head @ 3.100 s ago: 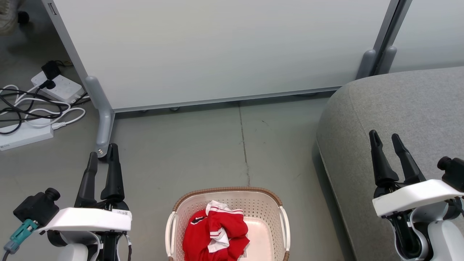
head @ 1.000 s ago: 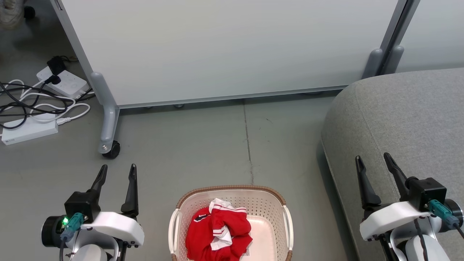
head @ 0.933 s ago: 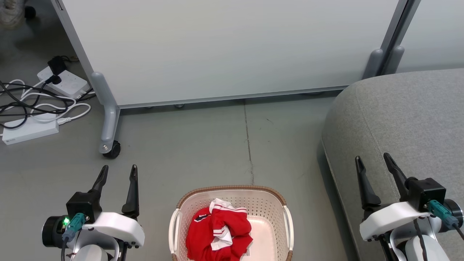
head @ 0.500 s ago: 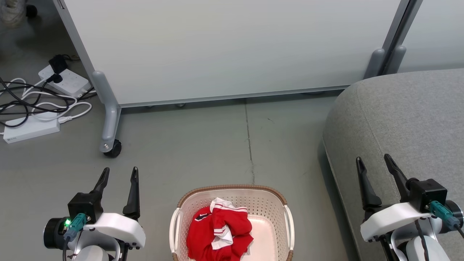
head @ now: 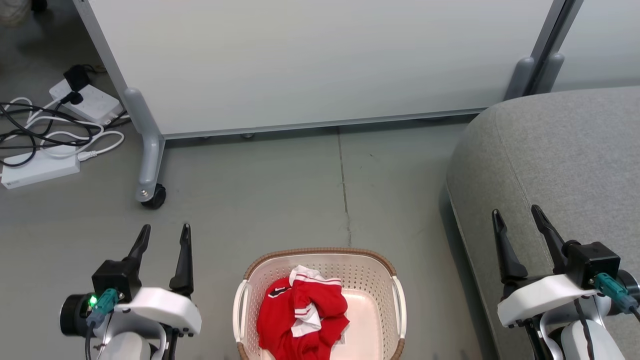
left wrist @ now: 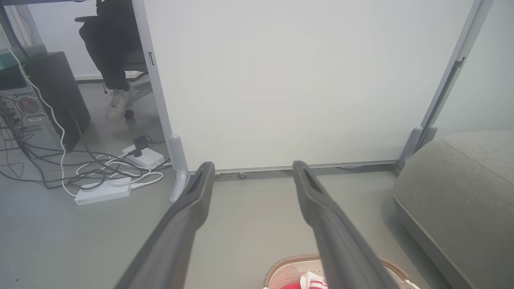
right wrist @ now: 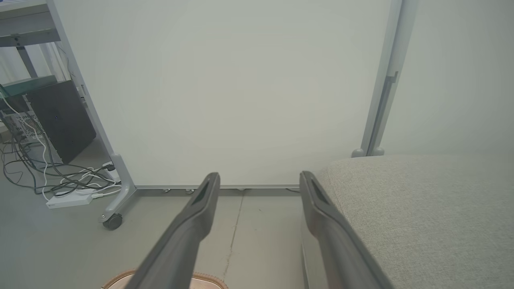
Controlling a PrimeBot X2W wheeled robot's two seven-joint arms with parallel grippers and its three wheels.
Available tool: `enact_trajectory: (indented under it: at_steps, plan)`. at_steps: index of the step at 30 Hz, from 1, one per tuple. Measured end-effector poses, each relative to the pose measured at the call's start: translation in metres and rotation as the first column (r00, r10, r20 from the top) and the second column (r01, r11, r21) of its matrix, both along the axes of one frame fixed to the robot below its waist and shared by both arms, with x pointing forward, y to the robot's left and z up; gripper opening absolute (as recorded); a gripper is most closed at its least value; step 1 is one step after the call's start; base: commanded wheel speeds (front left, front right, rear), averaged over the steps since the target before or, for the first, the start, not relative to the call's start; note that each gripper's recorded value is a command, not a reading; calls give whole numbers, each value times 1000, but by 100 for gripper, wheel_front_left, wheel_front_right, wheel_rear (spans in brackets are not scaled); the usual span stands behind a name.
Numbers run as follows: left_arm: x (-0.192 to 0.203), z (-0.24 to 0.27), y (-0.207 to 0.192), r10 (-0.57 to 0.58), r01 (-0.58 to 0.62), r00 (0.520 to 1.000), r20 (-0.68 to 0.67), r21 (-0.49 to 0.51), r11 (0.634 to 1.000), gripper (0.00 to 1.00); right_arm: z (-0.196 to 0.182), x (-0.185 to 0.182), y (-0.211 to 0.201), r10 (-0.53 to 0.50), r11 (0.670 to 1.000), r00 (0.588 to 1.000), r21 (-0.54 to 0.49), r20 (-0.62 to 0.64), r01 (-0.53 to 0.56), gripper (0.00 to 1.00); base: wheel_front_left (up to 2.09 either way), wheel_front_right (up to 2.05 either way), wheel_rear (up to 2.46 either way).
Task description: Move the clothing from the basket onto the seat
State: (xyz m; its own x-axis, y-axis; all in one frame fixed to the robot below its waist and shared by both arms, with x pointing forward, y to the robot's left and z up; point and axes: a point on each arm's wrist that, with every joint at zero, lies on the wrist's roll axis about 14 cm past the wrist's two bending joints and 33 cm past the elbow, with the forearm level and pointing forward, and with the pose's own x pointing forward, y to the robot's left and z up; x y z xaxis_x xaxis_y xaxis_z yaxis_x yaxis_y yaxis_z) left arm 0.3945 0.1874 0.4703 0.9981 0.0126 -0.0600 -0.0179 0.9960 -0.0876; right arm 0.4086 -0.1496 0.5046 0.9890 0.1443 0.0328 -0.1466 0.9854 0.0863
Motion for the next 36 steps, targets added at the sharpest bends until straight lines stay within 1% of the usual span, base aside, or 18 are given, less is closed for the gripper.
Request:
enact_trajectory:
  at_steps: [6,14,17,21,24,27,29,31,36]
  plan:
    - [16,3,-13,-37,37,999,12,1,999,100,-1,8,0,0,1000,1000,3,0,0,100,0,0,0]
    - [45,-14,-43,-129,129,991,-27,-7,992,100,-12,26,1,5,1000,1000,4,-21,-5,100,0,0,0]
    - [58,-28,-62,-188,187,980,-60,-14,982,100,-18,35,0,4,1000,1000,9,-31,-4,100,0,0,0]
    - [73,-54,-88,-273,273,954,-127,-19,962,100,-26,50,0,4,1000,999,13,-37,-3,100,0,0,0]
    - [81,-81,-108,-337,340,921,-197,-18,940,100,-34,62,-1,5,1000,999,16,-40,-5,100,0,0,0]
    - [88,-108,-125,-383,386,887,-259,-41,921,100,-40,74,-3,2,1000,999,20,-38,-1,100,0,0,0]
    - [91,-128,-137,-419,427,856,-303,-45,903,100,-47,80,-5,-1,1000,999,22,-45,2,100,0,0,0]
    - [88,-151,-150,-457,474,812,-363,-48,879,100,-54,86,-7,-5,1000,999,21,-49,7,100,0,0,0]
    - [87,-201,-177,-536,596,694,-481,-35,802,100,-71,100,-15,-21,999,998,23,-58,22,100,0,0,0]
